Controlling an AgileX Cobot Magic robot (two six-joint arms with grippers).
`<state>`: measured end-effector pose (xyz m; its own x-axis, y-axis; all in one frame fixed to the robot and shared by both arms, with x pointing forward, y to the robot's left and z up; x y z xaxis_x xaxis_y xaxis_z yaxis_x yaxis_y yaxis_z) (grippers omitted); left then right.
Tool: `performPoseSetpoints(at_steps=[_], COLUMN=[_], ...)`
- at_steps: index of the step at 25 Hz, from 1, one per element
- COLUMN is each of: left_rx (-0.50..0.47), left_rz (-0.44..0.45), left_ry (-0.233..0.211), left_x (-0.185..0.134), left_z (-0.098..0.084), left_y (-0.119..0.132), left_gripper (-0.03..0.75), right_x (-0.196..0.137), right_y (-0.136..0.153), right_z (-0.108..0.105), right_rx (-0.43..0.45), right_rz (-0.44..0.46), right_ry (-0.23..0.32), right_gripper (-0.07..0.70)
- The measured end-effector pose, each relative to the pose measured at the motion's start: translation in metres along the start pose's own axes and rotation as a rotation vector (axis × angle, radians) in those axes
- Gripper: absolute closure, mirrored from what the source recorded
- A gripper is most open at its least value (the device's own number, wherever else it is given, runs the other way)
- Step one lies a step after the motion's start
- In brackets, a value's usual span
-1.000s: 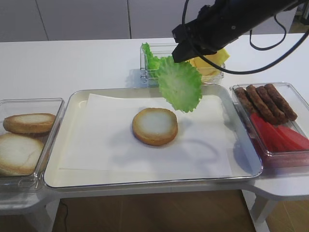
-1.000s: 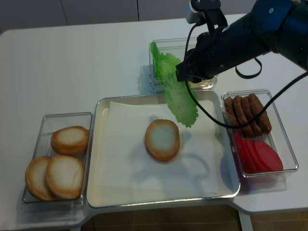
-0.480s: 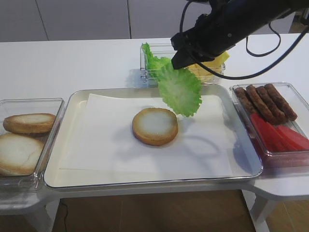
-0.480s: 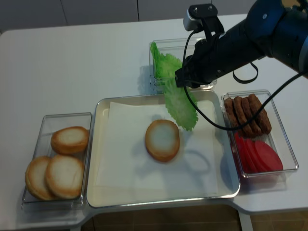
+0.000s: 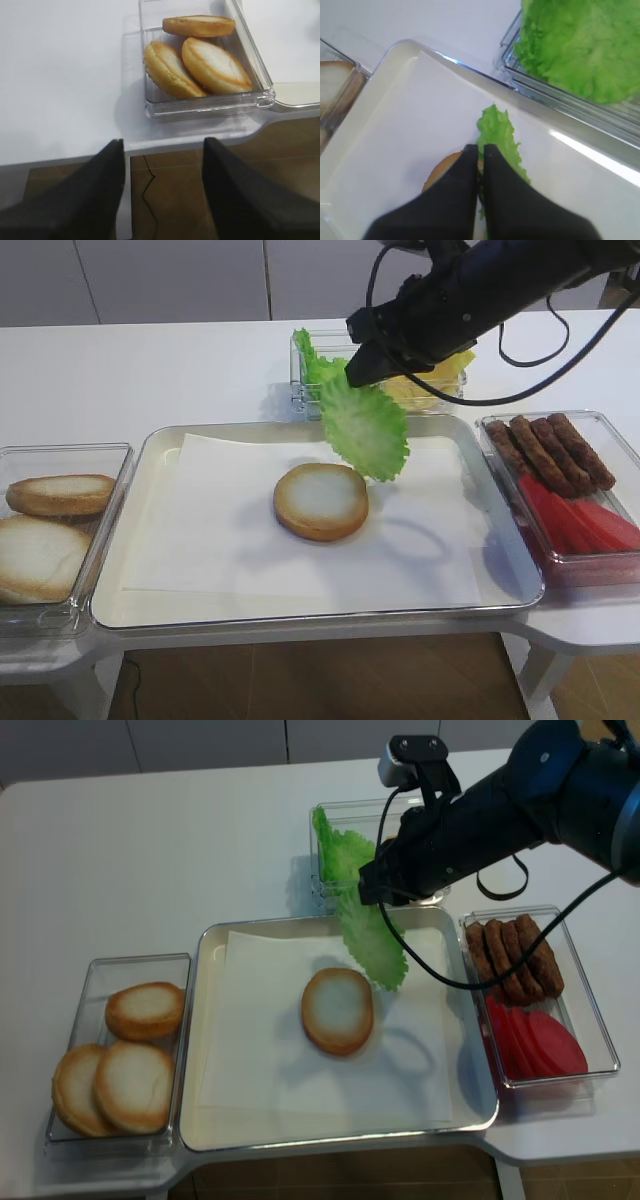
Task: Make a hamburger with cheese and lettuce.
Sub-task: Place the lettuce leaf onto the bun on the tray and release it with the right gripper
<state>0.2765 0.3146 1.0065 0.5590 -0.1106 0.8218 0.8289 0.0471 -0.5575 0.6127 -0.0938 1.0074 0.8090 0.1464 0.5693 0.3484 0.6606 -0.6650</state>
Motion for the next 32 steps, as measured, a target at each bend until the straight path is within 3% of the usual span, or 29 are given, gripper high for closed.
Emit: performPoseSetpoints(at_steps=[23,32], left_rx=[0.000,0.000], left_rz=[0.000,0.000], left_ry=[0.000,0.000], left_x=[0.000,0.000], left_z=[0.000,0.000], left_y=[0.000,0.000], left_gripper=[0.342,0.342], right_x=[-0.006,-0.012], right_y=[0.005,0.004], right_z=[0.011,0.016], right_rx=[0.097,0.129], right_rz=[0.042,0.082], right_ry=[0.069,0.072], right_gripper=[0.596,0.596])
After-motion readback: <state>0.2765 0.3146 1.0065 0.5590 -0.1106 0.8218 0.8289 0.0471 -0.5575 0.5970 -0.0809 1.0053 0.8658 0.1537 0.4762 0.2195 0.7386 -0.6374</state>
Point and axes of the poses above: a point on each arm's last joint axis where the gripper is mounted, y pointing out along that axis toward the gripper, z along the wrist's bending axis when the last joint is at zero, x = y × z, the point moved 6 cm from there along y, pointing out along that axis toward the gripper, and after that the axes turned 8 degrees about y, right-handed, at the moved point
